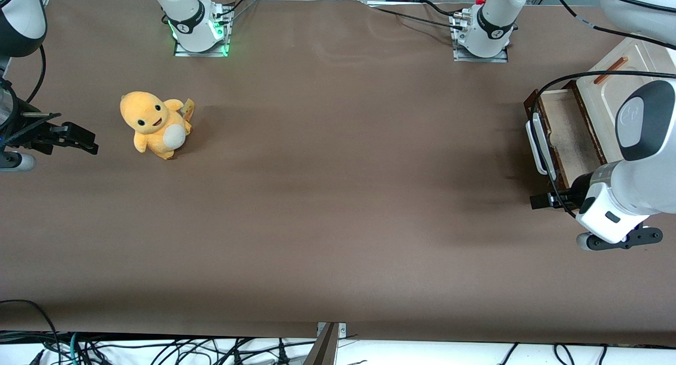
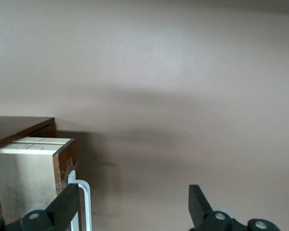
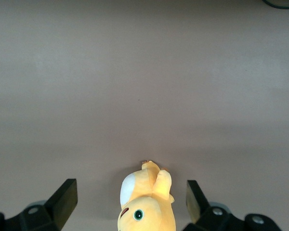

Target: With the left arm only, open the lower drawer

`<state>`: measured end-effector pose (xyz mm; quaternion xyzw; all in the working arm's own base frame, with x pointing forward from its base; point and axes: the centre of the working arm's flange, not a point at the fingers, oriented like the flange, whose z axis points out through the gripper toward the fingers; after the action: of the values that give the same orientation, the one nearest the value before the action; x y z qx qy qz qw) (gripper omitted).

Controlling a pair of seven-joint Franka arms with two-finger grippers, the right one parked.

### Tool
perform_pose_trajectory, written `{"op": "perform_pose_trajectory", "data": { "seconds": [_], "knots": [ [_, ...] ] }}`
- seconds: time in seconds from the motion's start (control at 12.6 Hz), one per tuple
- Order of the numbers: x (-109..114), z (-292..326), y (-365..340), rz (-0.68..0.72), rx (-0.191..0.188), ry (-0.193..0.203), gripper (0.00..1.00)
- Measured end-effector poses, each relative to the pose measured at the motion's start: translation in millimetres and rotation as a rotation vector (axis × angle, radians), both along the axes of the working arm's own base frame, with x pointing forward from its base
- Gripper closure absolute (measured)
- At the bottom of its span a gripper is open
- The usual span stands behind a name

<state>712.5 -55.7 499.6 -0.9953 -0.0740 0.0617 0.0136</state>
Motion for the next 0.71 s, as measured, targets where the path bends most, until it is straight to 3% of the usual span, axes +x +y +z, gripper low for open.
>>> {"op": "perform_pose_trajectory", "data": {
  "seconds": [0.4, 0.71],
  "knots": [
    [-17, -4, -5, -0.012, 0.006, -0.035, 0.0],
    [-30, -5, -4, -0.012, 0.013, -0.027, 0.0]
  ]
}}
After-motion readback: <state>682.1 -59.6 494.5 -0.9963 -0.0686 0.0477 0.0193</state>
